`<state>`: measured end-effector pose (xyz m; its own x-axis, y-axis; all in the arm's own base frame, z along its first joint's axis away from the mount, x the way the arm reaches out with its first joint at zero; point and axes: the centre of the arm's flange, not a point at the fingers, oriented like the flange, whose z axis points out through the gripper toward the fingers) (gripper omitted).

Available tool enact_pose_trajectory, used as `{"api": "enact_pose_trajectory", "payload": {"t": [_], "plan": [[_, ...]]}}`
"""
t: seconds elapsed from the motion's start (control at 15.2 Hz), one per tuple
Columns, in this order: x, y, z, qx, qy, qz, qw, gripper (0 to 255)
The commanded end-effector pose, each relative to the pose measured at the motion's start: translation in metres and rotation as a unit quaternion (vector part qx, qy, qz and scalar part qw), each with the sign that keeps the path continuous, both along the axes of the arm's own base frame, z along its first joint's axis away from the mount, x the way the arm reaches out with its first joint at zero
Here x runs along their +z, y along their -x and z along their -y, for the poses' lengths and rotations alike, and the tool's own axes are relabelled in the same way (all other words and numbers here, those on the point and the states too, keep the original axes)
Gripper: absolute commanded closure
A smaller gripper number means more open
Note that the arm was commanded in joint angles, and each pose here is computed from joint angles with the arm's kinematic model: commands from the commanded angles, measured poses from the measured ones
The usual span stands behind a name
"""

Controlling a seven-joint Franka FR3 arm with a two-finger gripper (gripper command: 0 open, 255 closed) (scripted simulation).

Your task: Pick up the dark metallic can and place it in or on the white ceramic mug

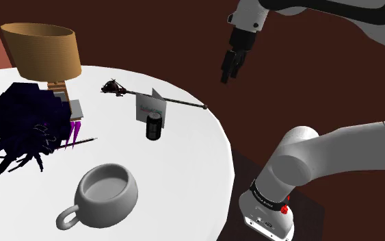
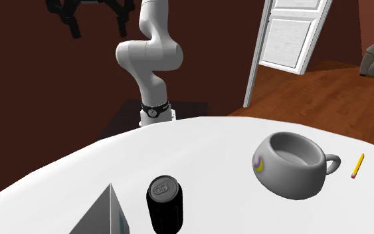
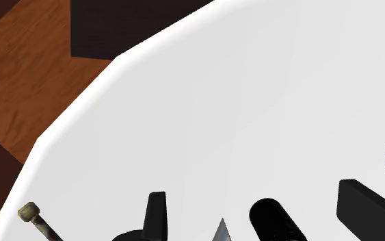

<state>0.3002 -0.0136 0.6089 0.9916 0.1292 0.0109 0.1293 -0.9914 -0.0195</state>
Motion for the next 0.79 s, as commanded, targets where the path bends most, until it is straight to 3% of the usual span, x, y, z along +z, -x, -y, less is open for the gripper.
{"api": "enact_pose_trajectory", "payload": {"t": [0.0,0.73], "plan": [[0.0,0.0,0.0,0.0,0.0,0.0,1.0,0],[-0.088,-0.094,-0.07,0.026,0.007,-0.002,0.9996,0]]}}
